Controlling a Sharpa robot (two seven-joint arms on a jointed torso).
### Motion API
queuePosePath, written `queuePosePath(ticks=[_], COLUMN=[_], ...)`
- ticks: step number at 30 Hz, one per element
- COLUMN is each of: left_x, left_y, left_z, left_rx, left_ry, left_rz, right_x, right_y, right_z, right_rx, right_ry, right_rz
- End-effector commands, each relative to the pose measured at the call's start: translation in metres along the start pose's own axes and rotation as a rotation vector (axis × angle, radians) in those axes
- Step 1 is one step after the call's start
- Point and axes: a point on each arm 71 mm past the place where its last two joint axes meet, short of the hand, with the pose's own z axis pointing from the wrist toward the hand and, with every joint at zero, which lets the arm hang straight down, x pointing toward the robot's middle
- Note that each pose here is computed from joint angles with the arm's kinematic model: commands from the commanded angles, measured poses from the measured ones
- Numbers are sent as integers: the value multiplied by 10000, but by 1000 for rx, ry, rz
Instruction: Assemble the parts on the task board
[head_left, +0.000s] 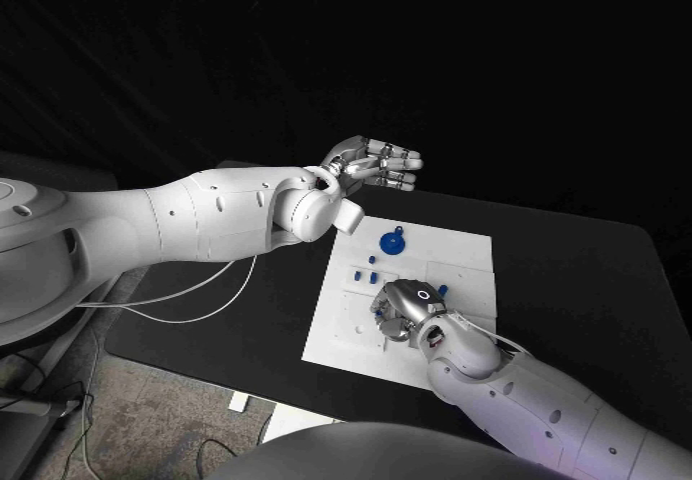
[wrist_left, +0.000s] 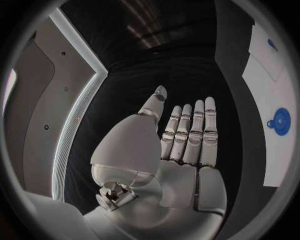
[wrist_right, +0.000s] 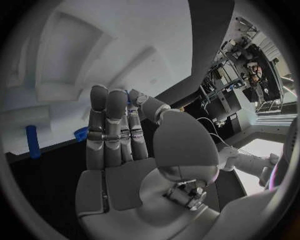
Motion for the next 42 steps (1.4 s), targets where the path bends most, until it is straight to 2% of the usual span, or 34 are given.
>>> queuePosePath(ticks=[1, 15, 20, 28, 36, 42], left_x=[26, 27, 8, -8, -20, -40], left_y=[-13, -10, -10, -11, -10, -10], left_z=[9, 4, -4, -11, -17, -26], left_rx=[6, -1, -1, -1, -2, -3], left_ry=[15, 21, 15, 13, 15, 12], left_rz=[-10, -12, -10, -10, -11, -10], right_x=[108, 133, 118, 50, -161, -457], right_y=[0, -37, -65, -77, -74, -161], right_z=[-26, -41, -59, -104, -155, -189], right_rx=[-2, 1, 5, 8, 0, 17], right_ry=[49, 64, 51, -1, -48, -104], right_rz=[-29, 22, 42, 63, 85, 103])
